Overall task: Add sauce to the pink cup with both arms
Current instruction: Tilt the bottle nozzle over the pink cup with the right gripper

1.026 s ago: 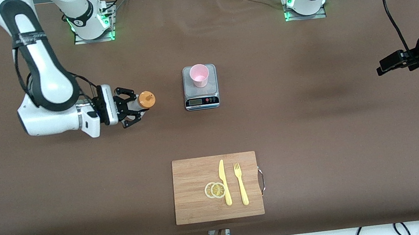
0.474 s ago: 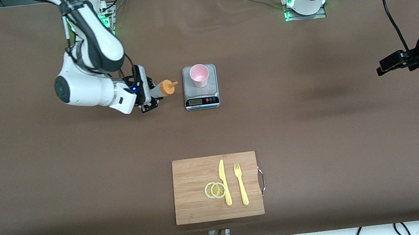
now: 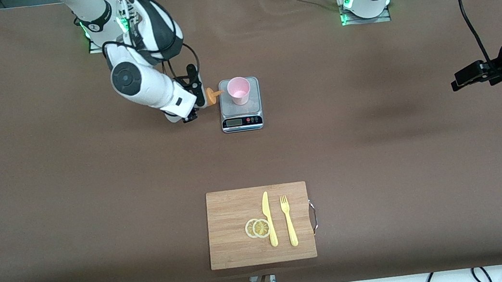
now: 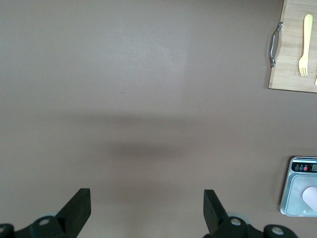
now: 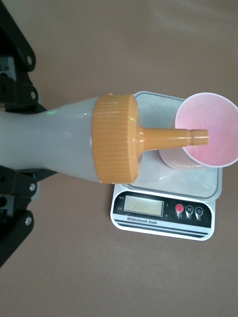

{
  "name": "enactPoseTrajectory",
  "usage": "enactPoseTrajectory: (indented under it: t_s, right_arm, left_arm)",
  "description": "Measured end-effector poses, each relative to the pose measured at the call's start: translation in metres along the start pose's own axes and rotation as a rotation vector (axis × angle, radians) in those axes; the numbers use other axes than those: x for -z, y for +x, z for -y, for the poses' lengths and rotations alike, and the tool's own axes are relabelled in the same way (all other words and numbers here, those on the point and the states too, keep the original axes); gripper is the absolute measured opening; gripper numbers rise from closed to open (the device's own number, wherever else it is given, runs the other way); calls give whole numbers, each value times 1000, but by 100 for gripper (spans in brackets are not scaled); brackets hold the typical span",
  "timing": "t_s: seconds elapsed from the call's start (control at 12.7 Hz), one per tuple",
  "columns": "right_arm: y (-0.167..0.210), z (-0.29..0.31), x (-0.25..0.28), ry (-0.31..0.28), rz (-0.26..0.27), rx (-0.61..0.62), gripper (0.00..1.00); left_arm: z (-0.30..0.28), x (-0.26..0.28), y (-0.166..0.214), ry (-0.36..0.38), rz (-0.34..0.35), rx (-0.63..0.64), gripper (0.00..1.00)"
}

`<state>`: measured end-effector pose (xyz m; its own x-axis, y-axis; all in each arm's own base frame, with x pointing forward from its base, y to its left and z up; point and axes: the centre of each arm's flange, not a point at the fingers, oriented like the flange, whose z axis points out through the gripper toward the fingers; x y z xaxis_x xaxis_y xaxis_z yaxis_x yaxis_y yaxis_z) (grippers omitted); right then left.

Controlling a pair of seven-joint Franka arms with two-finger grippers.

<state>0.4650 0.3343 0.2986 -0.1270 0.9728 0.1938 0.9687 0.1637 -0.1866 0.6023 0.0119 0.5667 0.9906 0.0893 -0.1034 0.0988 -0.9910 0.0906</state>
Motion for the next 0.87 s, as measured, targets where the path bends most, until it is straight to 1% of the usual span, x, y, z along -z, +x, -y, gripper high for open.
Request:
enactPoseTrajectory:
  t_s: [0.16,0.39,0.63,0.87]
  right_arm:
    - [13,7,-4,-5,31,6,37]
    - [35,20,-11,-35,144,-4,37]
    - [57,32,-16,-93,249,-16,37]
    - [68,37,-15,-158,328,-14,37]
  left_arm:
    - [0,0,0,0,0,0,100]
    - [0,0,0,0,-1,0,100]
    - [0,0,1,0,-1,0,100]
    - [0,0,1,0,-1,0,100]
